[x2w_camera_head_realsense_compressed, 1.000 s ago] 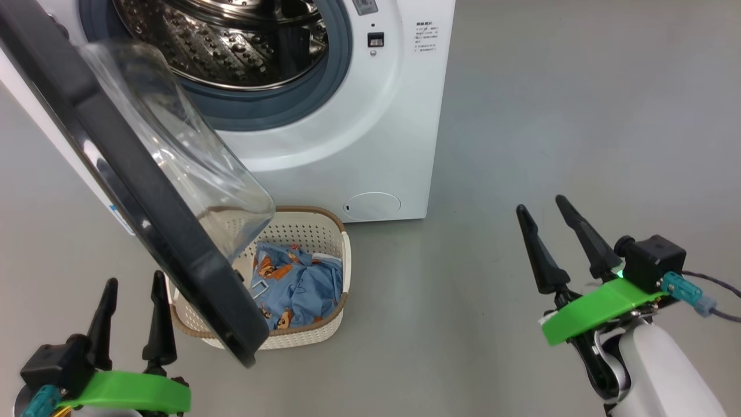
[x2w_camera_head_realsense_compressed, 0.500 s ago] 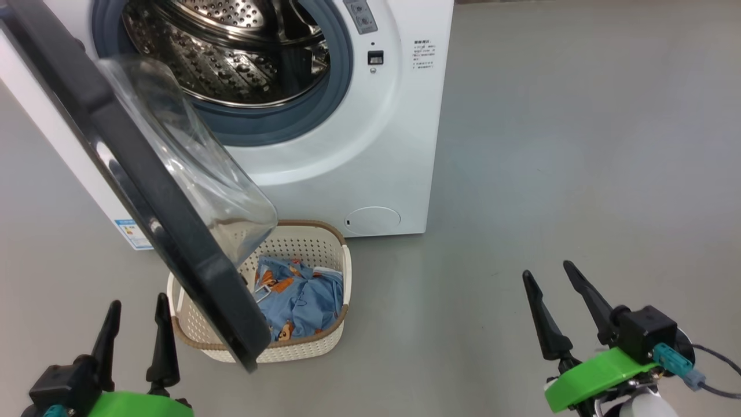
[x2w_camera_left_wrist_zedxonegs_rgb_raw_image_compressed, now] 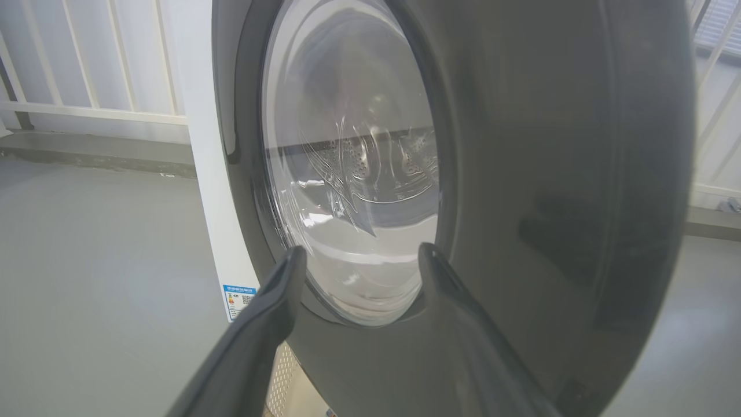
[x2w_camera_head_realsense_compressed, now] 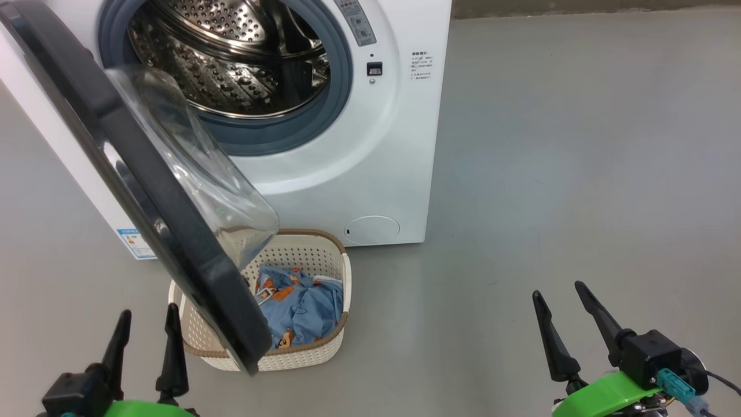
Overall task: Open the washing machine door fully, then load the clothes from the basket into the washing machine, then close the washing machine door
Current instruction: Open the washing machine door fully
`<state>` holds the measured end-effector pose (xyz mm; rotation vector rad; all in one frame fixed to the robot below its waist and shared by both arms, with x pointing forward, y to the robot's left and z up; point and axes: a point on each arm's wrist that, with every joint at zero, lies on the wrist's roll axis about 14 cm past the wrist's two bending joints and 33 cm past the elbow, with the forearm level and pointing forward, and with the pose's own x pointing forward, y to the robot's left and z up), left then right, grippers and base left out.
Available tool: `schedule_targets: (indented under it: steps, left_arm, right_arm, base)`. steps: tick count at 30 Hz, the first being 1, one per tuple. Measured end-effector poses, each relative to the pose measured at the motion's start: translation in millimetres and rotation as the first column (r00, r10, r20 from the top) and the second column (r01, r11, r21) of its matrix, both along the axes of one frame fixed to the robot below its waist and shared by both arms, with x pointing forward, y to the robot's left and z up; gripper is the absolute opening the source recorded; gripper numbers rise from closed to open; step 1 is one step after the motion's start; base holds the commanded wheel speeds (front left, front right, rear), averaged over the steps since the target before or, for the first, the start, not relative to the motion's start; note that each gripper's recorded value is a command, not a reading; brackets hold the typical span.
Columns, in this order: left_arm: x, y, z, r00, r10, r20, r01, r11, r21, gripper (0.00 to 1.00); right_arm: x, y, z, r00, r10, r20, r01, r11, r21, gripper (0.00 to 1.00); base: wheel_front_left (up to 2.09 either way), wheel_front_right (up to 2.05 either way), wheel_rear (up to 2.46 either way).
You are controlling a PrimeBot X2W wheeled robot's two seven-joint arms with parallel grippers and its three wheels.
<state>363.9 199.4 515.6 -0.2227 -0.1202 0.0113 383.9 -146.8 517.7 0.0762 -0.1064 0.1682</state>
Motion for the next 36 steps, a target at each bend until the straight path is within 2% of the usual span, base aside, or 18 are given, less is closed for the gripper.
schedule_targets:
  steps: [27,28,29,36]
  left_arm:
    - [-6.9,-1.4,-9.4,1.000,-0.001,-0.029,0.001,1.000,0.001,1.00]
    - [-6.9,-2.2,-9.4,1.000,-0.003,-0.029,0.003,1.000,0.000,0.26]
    - [-6.7,-2.8,-8.6,1.000,-0.005,-0.026,0.005,1.000,-0.002,0.00]
    - [-4.0,6.8,11.7,0.999,0.022,0.038,-0.022,1.000,0.001,0.00]
  right_arm:
    - [-1.7,-1.3,-2.0,1.000,-0.010,-0.004,0.010,1.000,-0.005,1.00]
    - [-1.6,-1.3,-2.1,1.000,-0.010,-0.004,0.010,1.000,-0.005,1.00]
    - [-1.5,-1.2,-2.2,1.000,-0.010,-0.005,0.010,1.000,-0.005,1.00]
    - [-0.7,0.1,-4.0,1.000,-0.006,-0.010,0.006,1.000,-0.005,1.00]
  base:
    - [0.00,0.00,0.00]
    - [0.00,0.00,0.00]
    - [0.00,0.00,0.00]
    - [0.00,0.00,0.00]
